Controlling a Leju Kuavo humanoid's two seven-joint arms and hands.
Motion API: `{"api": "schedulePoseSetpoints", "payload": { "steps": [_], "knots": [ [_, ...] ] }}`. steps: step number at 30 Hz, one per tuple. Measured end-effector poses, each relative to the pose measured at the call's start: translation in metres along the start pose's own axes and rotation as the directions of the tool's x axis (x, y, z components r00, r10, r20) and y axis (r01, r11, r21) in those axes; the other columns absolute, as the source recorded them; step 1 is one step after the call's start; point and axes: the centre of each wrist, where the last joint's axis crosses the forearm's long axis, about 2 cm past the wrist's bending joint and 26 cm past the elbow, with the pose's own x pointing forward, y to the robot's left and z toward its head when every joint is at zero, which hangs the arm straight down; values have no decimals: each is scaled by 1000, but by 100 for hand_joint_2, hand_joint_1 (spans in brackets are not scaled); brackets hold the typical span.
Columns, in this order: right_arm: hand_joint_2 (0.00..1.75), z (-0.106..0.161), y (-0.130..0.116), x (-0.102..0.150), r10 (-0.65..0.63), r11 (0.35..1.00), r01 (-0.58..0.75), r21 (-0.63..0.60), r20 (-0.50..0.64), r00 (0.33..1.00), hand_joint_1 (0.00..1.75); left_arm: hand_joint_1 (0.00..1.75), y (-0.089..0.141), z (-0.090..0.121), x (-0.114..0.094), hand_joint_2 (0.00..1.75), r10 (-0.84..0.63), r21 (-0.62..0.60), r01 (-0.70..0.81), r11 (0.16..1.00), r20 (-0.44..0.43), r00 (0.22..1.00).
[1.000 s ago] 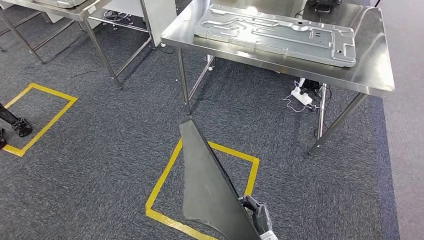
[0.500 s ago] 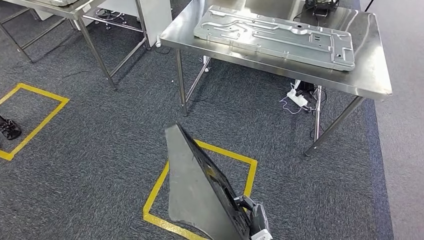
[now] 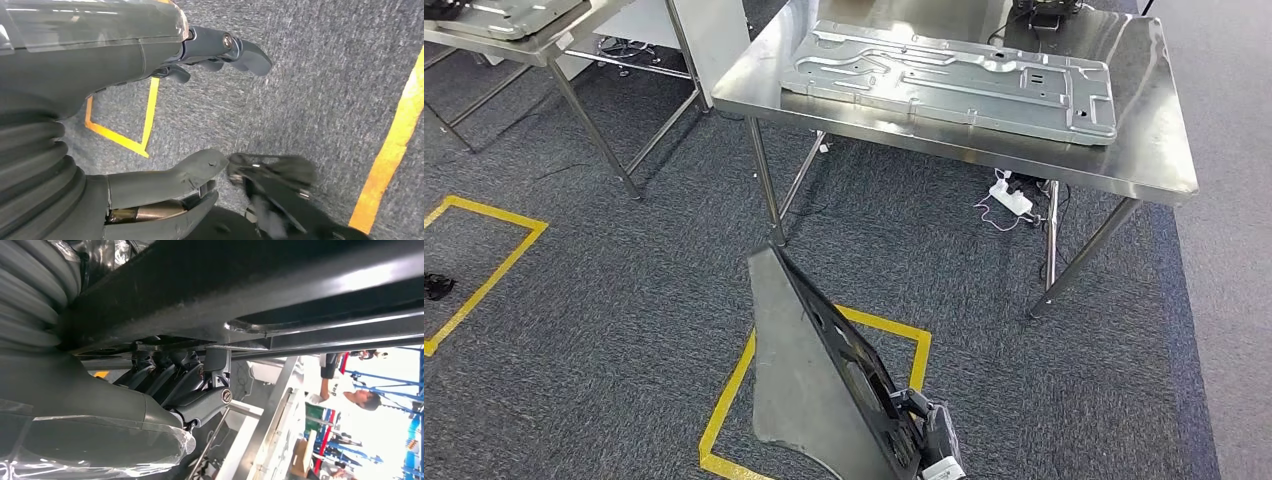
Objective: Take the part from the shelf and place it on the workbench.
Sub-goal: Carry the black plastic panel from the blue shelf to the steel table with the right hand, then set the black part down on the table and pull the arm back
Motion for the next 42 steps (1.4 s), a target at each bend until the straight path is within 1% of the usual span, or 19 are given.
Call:
{"api": "schedulePoseSetpoints", "payload": {
  "steps": [3,6,11,13,18,26,34,39,42],
  "knots": [
    [175,-2,1,1,15,1000,-15,2,8,1000,175,0,2,0,-2,175,-2,2,2,1000,-8,1000],
    [175,-6,1,2,57,998,-57,-7,20,998,175,0,5,-1,-2,175,-4,3,4,1000,-12,1000],
    [175,-16,-3,4,186,982,-184,-41,58,981,175,0,5,-1,-1,175,-4,1,4,1000,-12,1000],
    [175,-19,-5,4,216,976,-213,-53,60,975,175,0,5,-1,0,175,-4,1,4,1000,-10,1000],
    [175,-21,-9,5,207,977,-203,-70,49,977,175,0,3,0,-3,175,-7,-3,7,1000,-17,1000],
    [175,-28,-9,13,284,955,-273,-118,85,955,175,0,3,-2,4,175,-7,-2,7,1000,-13,1000],
    [175,-32,-10,14,309,946,-297,-131,79,948,175,0,3,0,-4,175,-11,-3,11,1000,-30,999],
    [175,-34,-10,16,310,944,-297,-140,81,947,175,0,3,0,-4,175,-11,-5,11,1000,-31,999],
    [175,-36,-11,16,349,930,-335,-148,75,934,175,0,3,0,-2,175,-11,-5,11,1000,-30,999]
  ]
}}
